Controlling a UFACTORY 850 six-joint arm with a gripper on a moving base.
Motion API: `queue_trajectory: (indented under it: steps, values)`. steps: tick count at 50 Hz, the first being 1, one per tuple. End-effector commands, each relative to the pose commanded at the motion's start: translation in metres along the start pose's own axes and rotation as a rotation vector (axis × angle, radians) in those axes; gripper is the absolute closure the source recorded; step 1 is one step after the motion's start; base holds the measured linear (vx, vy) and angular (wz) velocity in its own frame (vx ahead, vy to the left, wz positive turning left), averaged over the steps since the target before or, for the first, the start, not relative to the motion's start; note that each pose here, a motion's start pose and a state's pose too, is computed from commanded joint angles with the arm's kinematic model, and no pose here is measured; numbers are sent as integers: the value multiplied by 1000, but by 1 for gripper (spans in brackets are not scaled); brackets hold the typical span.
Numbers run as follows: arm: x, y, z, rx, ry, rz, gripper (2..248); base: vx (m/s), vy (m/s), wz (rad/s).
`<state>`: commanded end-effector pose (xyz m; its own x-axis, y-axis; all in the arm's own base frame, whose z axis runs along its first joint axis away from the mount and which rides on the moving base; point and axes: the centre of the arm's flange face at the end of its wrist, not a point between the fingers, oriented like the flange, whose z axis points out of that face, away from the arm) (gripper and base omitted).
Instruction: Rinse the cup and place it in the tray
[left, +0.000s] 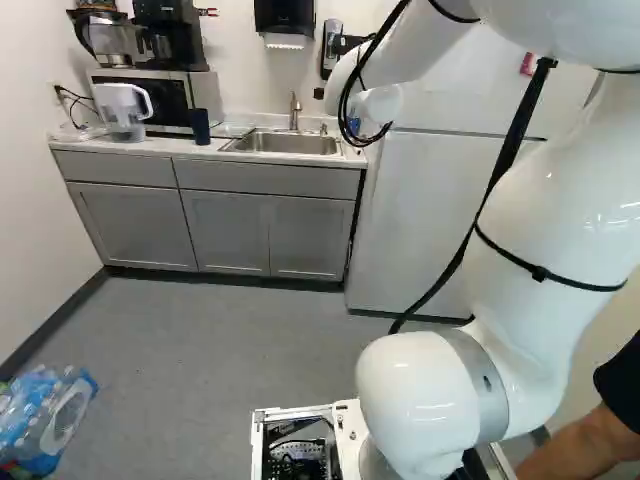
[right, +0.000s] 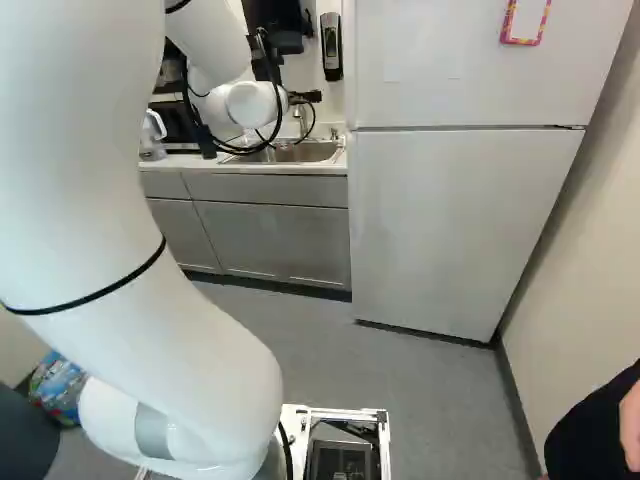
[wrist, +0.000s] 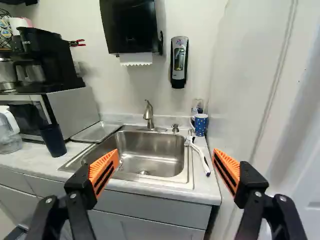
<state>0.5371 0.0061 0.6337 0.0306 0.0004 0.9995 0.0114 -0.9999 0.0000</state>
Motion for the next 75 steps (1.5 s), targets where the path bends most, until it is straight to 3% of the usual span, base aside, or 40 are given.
queue_trajectory:
  steps: [29, 75]
  values:
    - [0, 0, 0, 0, 0, 0, 3, 80, 2, 1]
    - [0, 0, 0, 0, 0, 0, 3, 101, 18, 125]
